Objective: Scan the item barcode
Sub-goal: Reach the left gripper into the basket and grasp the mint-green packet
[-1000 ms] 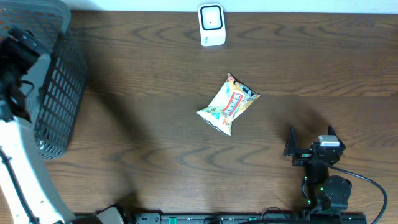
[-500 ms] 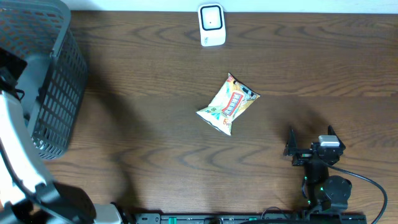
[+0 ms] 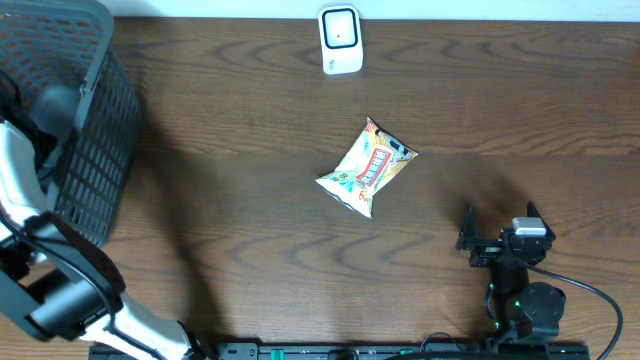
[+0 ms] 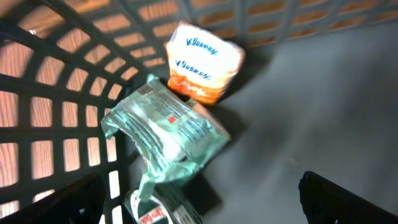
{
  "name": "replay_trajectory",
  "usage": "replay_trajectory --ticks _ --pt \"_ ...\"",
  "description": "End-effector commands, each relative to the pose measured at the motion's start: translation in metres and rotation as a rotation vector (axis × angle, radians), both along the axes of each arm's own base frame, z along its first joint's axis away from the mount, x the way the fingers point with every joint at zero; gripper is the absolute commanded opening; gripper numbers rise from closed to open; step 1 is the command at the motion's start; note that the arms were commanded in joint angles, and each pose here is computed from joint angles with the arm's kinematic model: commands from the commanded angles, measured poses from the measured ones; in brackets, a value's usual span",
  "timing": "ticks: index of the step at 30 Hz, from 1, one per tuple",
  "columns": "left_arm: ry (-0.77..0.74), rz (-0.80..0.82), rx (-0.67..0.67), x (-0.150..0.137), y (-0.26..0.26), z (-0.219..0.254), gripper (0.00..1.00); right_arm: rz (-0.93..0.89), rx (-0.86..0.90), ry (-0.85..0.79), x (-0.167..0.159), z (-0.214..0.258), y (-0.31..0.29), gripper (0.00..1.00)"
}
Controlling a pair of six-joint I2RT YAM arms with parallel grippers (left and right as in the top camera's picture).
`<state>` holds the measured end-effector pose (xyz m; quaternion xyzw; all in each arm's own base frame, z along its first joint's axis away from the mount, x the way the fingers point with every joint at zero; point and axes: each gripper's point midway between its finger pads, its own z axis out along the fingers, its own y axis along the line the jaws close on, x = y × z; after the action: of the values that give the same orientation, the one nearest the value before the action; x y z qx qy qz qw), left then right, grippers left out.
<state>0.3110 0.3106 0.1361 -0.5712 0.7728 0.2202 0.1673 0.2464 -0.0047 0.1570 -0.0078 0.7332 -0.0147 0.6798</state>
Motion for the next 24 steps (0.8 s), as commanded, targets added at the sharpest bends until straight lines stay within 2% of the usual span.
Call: replay_trajectory --ticks 1,11,15,20,24 --pt "0.012 0.037 -0.070 -0.007 0.003 -0.025 0.97 -0.012 -0.008 0.001 0.000 -0.001 -0.003 0.99" --pt "0.061 0.124 -0.150 -0.033 0.019 -0.061 0.98 -0.012 -0.008 0.001 0.000 -0.001 -0.003 0.99" --pt "0.014 0.118 -0.203 -0.027 0.017 -0.069 0.97 -0.012 -0.008 0.001 0.000 -0.001 -0.003 0.99" --pt "0.012 0.117 -0.208 -0.027 0.017 -0.070 1.00 -0.012 -0.008 0.001 0.000 -0.001 -0.003 0.99" --pt "0.020 0.118 -0.214 -0.029 0.015 -0.074 0.83 -0.012 -0.008 0.001 0.000 -0.001 -0.003 0.99"
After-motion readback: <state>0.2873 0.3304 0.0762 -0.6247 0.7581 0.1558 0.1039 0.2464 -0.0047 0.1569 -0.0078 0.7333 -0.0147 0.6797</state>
